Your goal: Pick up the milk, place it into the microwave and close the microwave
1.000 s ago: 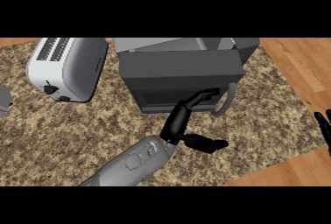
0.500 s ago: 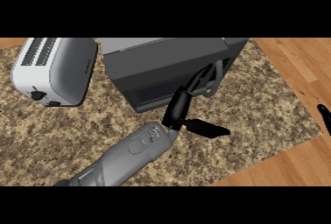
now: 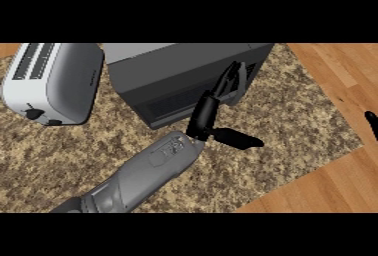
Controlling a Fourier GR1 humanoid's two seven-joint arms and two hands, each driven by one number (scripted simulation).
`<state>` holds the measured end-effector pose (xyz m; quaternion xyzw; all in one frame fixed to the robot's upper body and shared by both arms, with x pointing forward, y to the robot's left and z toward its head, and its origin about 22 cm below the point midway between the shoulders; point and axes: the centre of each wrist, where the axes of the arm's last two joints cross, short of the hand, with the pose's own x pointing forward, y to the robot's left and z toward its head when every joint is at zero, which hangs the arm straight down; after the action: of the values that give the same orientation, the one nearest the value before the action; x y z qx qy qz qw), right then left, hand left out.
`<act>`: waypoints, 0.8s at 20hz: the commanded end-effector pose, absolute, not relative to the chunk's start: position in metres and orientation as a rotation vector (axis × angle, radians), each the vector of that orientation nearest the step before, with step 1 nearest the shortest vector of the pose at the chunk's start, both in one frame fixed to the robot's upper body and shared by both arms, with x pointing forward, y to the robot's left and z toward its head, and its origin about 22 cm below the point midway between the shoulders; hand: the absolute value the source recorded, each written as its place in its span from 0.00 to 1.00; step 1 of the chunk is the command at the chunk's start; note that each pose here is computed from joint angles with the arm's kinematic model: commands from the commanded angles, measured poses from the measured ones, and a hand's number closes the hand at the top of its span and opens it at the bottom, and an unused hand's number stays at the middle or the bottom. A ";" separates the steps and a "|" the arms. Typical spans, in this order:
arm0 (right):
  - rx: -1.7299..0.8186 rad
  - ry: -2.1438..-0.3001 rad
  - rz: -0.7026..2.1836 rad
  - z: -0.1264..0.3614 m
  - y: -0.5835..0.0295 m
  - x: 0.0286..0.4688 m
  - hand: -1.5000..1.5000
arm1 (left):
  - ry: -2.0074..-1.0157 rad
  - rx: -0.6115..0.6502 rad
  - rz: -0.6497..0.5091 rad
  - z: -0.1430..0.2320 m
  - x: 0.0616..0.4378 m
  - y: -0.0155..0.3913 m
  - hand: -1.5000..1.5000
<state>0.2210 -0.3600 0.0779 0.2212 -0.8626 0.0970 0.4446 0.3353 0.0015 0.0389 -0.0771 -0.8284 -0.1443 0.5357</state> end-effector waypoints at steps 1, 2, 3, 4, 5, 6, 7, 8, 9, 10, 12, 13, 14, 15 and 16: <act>0.559 -2.129 0.251 0.083 -0.362 0.223 0.00 | -1.979 -0.162 -0.306 0.047 0.345 0.001 0.00; 0.559 -2.142 0.263 0.088 -0.362 0.227 0.00 | -1.980 -0.168 -0.309 0.048 0.346 0.001 0.00; 0.562 -2.134 0.246 0.085 -0.364 0.224 0.00 | -1.986 -0.157 -0.312 0.045 0.346 0.002 0.00; 0.561 -2.138 0.253 0.088 -0.363 0.226 0.00 | -1.984 -0.155 -0.302 0.047 0.347 0.002 0.00; 0.555 -2.123 0.245 0.086 -0.365 0.225 0.00 | -1.988 -0.166 -0.292 0.048 0.347 0.001 0.00; 0.556 -2.137 0.259 0.092 -0.366 0.228 0.00 | -1.995 -0.152 -0.291 0.047 0.347 0.001 0.00; 0.552 -2.146 0.254 0.094 -0.366 0.229 0.00 | -1.990 -0.154 -0.286 0.047 0.348 0.002 0.00; 0.561 -2.146 0.258 0.095 -0.366 0.229 0.00 | -1.991 -0.142 -0.284 0.042 0.346 0.003 0.00; 0.555 -2.144 0.256 0.096 -0.366 0.232 0.00 | -2.005 -0.161 -0.293 0.046 0.348 0.001 0.00; 0.561 -2.130 0.236 0.091 -0.368 0.229 0.00 | -2.006 -0.142 -0.286 0.043 0.347 0.003 0.00; 0.560 -2.127 0.262 0.098 -0.370 0.231 0.00 | -2.010 -0.146 -0.283 0.044 0.348 0.002 0.00; 0.561 -2.131 0.261 0.099 -0.370 0.231 0.00 | -1.994 -0.148 -0.273 0.042 0.348 0.003 0.00; 0.568 -2.136 0.269 0.102 -0.370 0.234 0.00 | -2.013 -0.143 -0.270 0.047 0.350 0.001 0.00; 0.560 -2.129 0.270 0.103 -0.372 0.232 0.00 | -2.010 -0.144 -0.269 0.044 0.349 0.002 0.00; 0.576 -2.134 0.295 0.107 -0.370 0.235 0.00 | -2.011 -0.142 -0.278 0.045 0.349 0.001 0.00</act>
<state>0.2320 -0.3694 0.0997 0.2273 -0.8603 0.1081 0.4434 0.3392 0.0060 0.0332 -0.0666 -0.8417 -0.1215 0.5219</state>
